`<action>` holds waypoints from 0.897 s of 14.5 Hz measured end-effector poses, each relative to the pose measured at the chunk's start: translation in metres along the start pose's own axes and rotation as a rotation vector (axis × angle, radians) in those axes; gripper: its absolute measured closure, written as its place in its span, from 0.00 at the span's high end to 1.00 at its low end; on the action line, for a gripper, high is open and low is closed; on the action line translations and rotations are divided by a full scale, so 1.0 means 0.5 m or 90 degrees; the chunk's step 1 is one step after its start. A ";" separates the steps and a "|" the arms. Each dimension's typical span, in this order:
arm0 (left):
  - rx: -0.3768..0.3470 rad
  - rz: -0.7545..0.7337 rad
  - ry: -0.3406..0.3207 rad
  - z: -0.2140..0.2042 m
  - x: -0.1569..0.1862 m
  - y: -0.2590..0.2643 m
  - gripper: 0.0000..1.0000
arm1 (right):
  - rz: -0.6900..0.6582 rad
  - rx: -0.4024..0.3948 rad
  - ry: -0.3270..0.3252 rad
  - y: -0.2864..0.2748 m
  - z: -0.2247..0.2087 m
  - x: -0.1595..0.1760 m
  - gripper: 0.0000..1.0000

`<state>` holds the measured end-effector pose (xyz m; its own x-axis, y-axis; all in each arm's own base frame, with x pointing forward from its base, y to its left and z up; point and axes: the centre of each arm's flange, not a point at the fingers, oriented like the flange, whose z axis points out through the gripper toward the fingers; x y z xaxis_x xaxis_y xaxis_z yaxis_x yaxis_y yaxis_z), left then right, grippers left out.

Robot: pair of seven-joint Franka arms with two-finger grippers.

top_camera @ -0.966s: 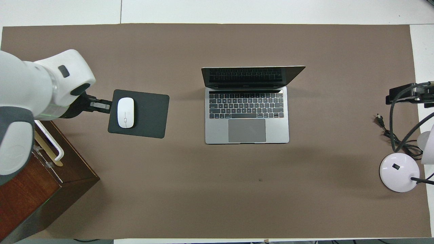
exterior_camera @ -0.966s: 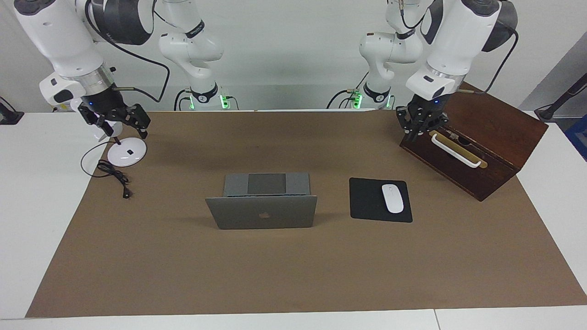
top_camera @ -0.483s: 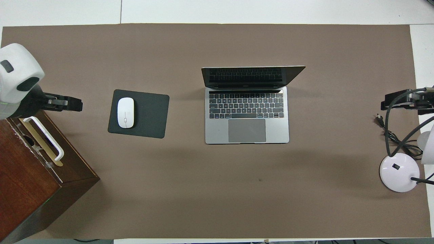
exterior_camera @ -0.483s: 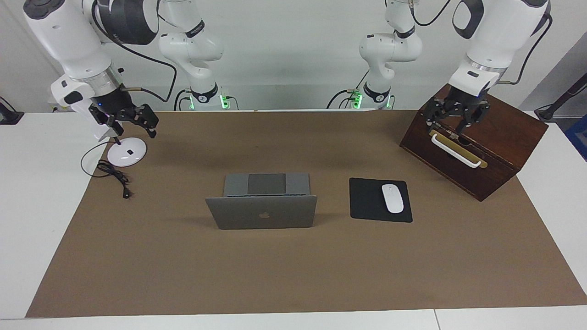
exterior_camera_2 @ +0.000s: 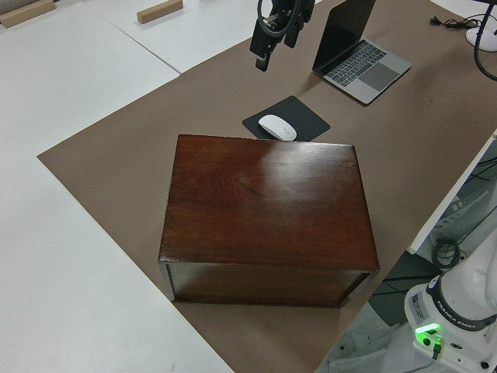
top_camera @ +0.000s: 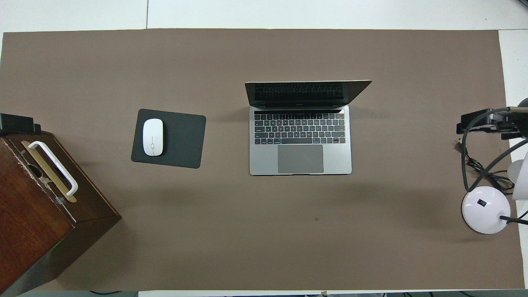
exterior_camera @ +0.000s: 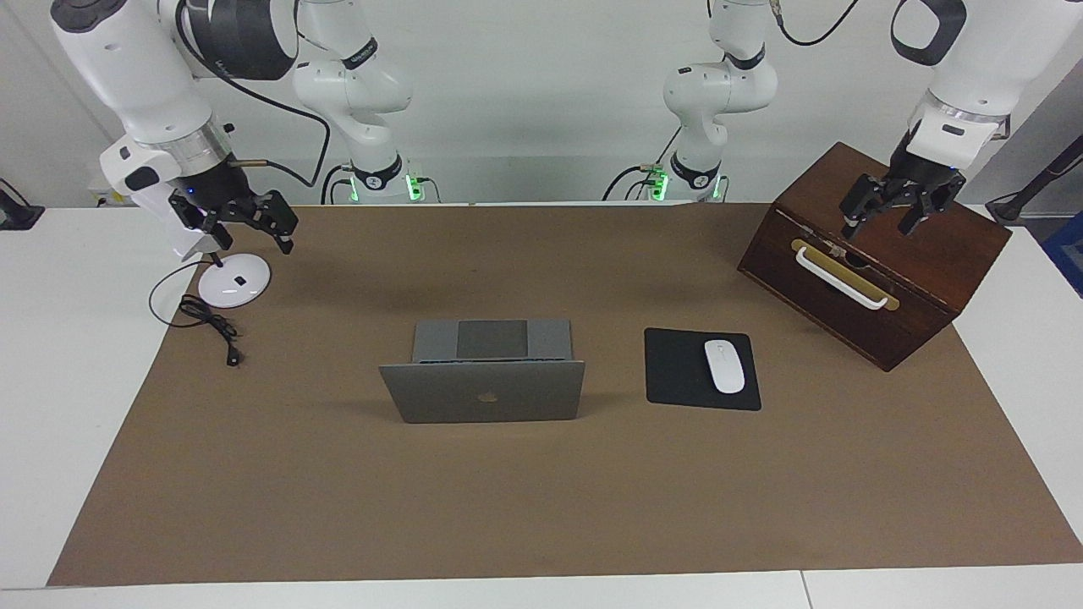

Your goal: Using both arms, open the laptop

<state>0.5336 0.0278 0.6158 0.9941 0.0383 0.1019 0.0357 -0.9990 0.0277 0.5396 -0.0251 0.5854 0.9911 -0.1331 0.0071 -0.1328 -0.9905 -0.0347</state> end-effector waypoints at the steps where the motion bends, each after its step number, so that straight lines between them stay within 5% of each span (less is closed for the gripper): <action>1: 0.000 0.001 0.003 -0.007 0.001 0.002 1.00 | -0.005 0.000 0.000 -0.011 0.000 -0.001 1.00; 6: 0.001 0.004 -0.015 -0.066 0.020 0.007 1.00 | -0.011 0.001 0.003 -0.034 -0.005 -0.006 1.00; 13: -0.002 0.045 -0.030 -0.030 0.056 0.083 1.00 | 0.001 0.000 -0.004 -0.014 0.005 -0.006 1.00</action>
<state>0.5613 -0.0123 0.6350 0.9978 -0.0333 0.0573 -0.0348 -0.9991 0.0249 0.5376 -0.0178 0.5831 0.9910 -0.1340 0.0013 -0.1339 -0.9904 -0.0349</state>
